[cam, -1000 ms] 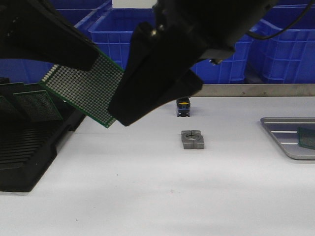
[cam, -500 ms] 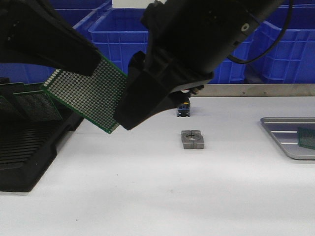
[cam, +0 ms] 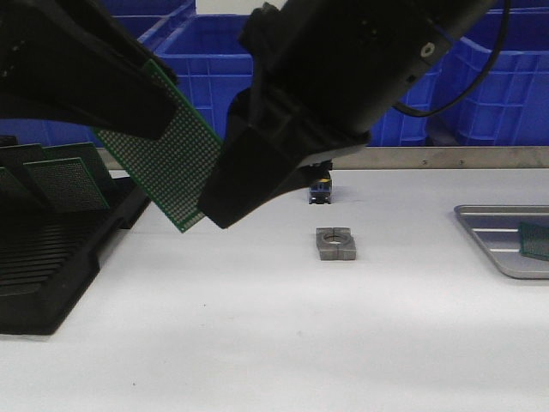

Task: Place circuit board on tray
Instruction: 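Grasp the second board with right gripper from the left gripper, then carry the board to the tray, set it beside the first, open right gripper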

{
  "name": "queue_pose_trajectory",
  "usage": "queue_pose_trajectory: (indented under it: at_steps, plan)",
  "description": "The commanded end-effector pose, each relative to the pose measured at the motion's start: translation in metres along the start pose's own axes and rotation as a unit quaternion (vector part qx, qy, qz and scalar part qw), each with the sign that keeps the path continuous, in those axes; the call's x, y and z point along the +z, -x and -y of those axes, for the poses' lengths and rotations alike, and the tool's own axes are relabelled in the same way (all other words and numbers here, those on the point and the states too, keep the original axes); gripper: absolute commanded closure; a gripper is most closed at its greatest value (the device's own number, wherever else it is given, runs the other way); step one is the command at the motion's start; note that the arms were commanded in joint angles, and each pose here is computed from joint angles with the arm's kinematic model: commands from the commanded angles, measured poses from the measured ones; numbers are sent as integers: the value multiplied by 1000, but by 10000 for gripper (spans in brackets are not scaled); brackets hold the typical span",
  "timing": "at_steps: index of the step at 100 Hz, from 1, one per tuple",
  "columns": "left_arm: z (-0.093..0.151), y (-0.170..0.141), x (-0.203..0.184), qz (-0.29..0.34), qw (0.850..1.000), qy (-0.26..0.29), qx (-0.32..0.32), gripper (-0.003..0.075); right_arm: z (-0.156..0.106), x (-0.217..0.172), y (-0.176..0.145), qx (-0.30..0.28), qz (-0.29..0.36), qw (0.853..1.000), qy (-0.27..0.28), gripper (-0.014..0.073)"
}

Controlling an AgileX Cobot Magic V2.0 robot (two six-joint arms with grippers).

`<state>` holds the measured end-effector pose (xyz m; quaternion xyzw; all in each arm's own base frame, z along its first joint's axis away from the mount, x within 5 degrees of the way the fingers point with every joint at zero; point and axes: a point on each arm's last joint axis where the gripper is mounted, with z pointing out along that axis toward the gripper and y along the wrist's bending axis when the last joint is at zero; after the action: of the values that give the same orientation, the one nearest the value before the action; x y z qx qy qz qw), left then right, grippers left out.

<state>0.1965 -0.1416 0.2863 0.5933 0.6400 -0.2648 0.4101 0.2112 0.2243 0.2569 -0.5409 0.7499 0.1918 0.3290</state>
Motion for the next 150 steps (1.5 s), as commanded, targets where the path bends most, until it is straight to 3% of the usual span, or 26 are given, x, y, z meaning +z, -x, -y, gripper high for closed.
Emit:
queue_pose_trajectory:
  at_steps: [1, 14, 33, 47, 69, 90, 103, 115, 120, 126, 132, 139, 150]
  plan:
    - [-5, 18, -8, 35, 999, 26, -1, 201, 8, -15, 12, 14, 37, 999, -24, 657]
    - [-13, 22, -15, 33, 996, 78, 7, 194, 25, -21, 1, 48, 19, 998, -26, 657]
    - [-21, 19, -25, 30, 993, 111, 2, 195, 72, -43, -30, 159, 0, 985, -68, 657]
    - [-21, 19, -25, 29, 993, 113, 1, 195, 112, -66, -62, 258, 0, 957, -130, 657]
    - [-21, 19, -25, 30, 993, 110, 0, 195, 162, -82, -127, 394, -24, 899, -188, 657]
    - [-21, 19, -25, 30, 993, 110, 0, 195, 186, -80, -176, 467, -46, 860, -201, 657]
    - [-21, 19, -25, 30, 993, 110, 0, 195, 193, -80, -188, 480, -45, 848, -220, 646]
    - [-21, 19, -25, 30, 993, 110, 0, 195, 196, -81, -190, 478, -41, 845, -236, 498]
    - [-21, 19, -25, 30, 993, 110, 0, 195, 196, -81, -190, 477, -41, 845, -238, 370]
    - [-21, 19, -25, 30, 993, 110, 0, 195, 196, -82, -189, 477, -40, 845, -239, 158]
    - [-21, 19, -25, 30, 993, 110, 0, 195, 196, -84, -188, 475, -37, 845, -242, 21]
    - [-21, 19, -25, 30, 993, 110, 0, 195, 195, -88, -184, 471, -32, 847, -246, -56]
    - [-22, 19, -26, 29, 993, 116, 0, 195, 192, -100, -173, 458, -16, 851, -258, -55]
